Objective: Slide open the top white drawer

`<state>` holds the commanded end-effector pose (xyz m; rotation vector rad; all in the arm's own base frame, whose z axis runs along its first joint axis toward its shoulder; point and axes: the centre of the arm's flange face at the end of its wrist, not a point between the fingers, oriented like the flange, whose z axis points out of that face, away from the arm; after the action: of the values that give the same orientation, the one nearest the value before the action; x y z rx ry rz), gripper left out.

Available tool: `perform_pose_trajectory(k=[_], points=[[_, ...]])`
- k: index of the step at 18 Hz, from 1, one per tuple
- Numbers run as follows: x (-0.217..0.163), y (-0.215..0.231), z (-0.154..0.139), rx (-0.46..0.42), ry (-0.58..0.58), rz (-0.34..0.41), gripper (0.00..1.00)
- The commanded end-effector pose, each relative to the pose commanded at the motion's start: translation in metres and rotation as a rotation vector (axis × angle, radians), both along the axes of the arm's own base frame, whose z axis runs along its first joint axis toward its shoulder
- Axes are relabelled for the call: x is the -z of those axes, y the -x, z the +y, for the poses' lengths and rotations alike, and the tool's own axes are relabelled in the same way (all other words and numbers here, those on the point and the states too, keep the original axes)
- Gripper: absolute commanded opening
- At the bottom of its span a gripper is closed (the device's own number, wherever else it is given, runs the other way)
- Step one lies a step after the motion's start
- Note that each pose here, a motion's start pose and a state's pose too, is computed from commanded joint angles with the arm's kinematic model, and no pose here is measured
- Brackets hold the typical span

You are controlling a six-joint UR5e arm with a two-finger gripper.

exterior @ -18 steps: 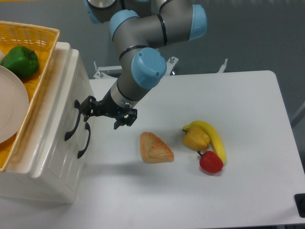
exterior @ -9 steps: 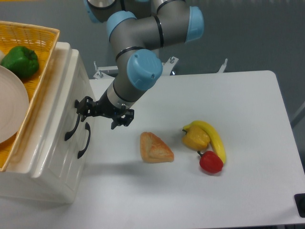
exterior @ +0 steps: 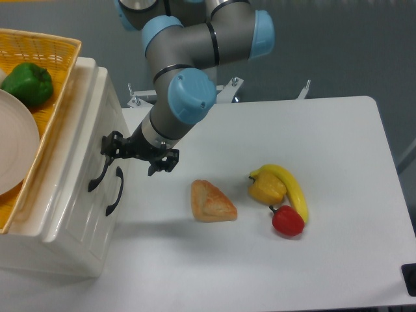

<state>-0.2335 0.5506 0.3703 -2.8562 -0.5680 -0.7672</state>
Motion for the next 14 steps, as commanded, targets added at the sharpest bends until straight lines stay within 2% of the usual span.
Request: perform_pose_trajectory(k=[14], points=[[0.0058, -0.0012, 0.0023, 0.006, 0.007, -0.002, 1.0]])
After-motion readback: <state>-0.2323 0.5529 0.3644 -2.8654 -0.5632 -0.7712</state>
